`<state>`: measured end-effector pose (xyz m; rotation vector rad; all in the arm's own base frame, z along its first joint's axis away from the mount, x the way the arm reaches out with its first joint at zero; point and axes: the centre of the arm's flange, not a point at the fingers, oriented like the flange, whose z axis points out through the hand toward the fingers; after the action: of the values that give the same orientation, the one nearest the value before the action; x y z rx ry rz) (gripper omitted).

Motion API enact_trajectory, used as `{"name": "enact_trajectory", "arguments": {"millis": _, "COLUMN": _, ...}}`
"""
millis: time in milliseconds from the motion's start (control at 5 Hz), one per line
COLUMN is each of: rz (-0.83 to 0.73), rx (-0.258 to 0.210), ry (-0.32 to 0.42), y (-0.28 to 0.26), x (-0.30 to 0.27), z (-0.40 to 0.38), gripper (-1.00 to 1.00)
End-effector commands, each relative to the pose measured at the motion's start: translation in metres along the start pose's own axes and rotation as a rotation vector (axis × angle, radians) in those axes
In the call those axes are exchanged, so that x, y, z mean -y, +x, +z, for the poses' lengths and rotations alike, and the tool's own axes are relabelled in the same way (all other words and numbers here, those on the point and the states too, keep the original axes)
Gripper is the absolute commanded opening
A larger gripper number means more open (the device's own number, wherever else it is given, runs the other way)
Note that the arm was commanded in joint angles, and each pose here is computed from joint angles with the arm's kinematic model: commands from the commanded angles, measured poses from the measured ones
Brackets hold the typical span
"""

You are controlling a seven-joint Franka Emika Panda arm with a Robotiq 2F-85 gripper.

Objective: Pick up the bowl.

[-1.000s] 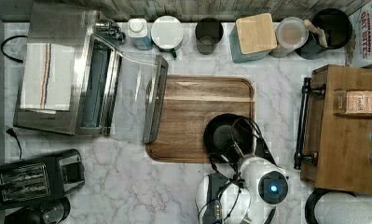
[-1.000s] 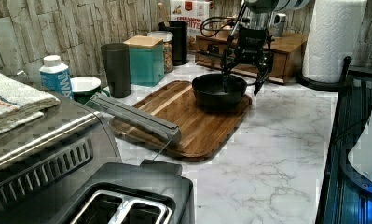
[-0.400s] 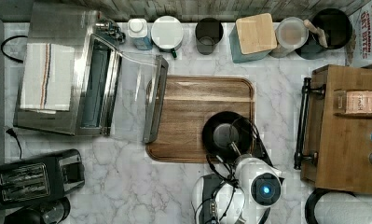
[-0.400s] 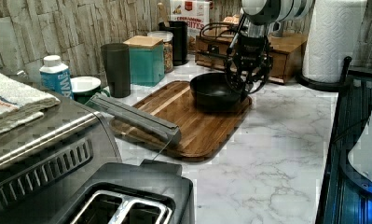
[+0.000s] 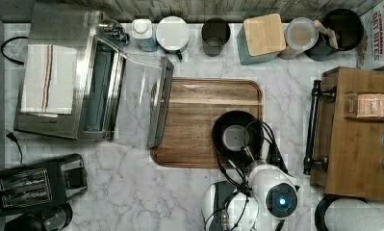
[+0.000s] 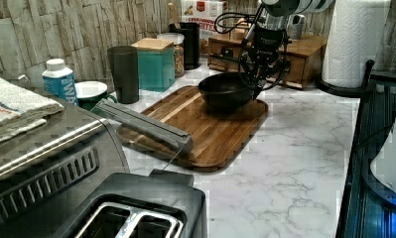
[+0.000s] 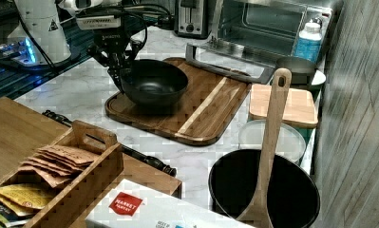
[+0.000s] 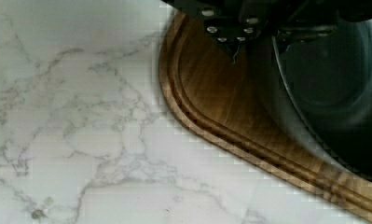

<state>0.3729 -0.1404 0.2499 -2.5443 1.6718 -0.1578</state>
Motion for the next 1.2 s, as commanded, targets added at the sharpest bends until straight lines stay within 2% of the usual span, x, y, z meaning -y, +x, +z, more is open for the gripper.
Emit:
{"name": "enact_trajectory", "arguments": {"millis": 200, "rz": -0.105, "rx": -0.071, "ry": 0.083, "y": 0.004, "x": 0.055, "z": -0.077, "gripper": -1.0}}
{"name": "enact_trajectory", "arguments": {"millis": 400, "rz": -0.21, "rx": -0.135, "ry": 0.144, "y": 0.012, "x": 0.109, "z": -0.134, "gripper": -1.0}}
{"name": "enact_trajectory", "arguments": {"millis": 600, "rz": -0.312, "rx": -0.102, "ry": 0.164, "y": 0.019, "x": 0.159, "z": -0.173, "gripper": -1.0}}
{"name": "enact_trajectory", "arguments": {"millis": 800, "rz": -0.404, "rx": -0.151, "ry": 0.165, "y": 0.013, "x": 0.2, "z": -0.228, "gripper": -1.0}}
{"name": "enact_trajectory", "arguments": {"millis": 1000, "rz": -0.667, "rx": -0.053, "ry": 0.1, "y": 0.002, "x": 0.24, "z": -0.258, "gripper": -1.0}}
{"name": "enact_trajectory", "arguments": {"millis": 1200, "rz": -0.965, "rx": 0.031, "ry": 0.042, "y": -0.014, "x": 0.249, "z": -0.245, "gripper": -1.0}}
